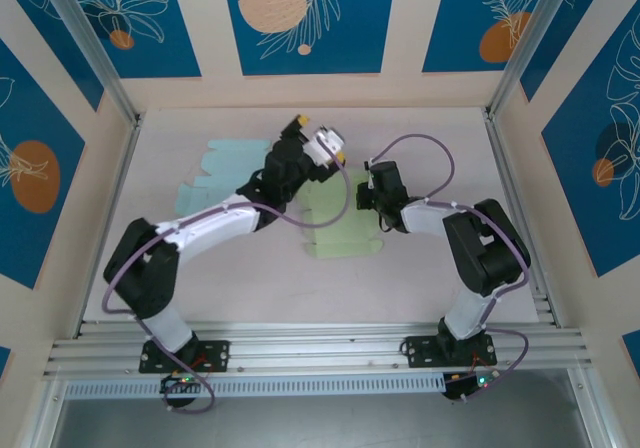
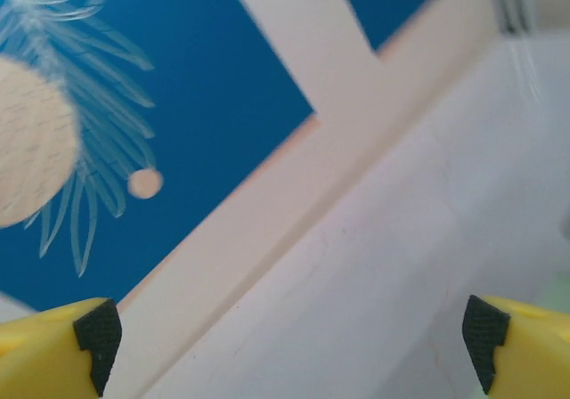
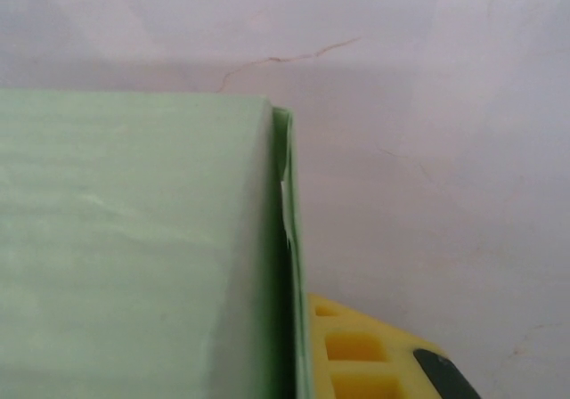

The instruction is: Fold the paper box

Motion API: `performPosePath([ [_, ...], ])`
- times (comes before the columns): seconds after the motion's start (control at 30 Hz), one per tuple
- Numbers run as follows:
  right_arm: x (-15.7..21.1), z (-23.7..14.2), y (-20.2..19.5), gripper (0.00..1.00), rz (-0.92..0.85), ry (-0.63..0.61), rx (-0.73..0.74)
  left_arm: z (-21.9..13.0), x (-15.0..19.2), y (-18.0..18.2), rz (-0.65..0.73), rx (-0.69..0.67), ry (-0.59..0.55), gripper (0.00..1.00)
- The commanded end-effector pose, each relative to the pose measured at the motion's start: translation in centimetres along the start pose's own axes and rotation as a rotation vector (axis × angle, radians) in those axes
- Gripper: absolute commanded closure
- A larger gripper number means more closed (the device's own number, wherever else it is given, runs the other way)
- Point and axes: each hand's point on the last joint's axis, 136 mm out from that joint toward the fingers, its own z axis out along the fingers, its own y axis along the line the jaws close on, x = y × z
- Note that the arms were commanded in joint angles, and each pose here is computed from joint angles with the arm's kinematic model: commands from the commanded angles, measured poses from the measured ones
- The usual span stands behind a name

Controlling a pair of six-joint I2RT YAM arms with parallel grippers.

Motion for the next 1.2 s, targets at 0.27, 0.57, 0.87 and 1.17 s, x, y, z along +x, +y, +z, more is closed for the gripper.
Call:
performPosePath([
  [0.27, -0.7, -4.9, 1.1, 1.0, 0.005, -0.048, -0.061, -5.8, 11.9, 3.8, -0.772, -0.056, 0.371, 0.0],
  [0.57, 0.0, -7.7, 1.7, 1.0, 0.001, -0.072, -0.068, -7.1, 12.5, -0.1, -0.789, 0.155, 0.383, 0.0],
  [0.87, 0.2, -8.0, 1.2, 1.0, 0.005, -0.08, -0.034, -9.2, 9.2, 0.8, -0.847, 0.196, 0.276, 0.0],
  [1.17, -0.3, -7.9, 1.6, 1.0, 0.003, -0.094, -0.028, -8.7, 9.9, -0.8, -0.85, 0.248, 0.369, 0.03],
])
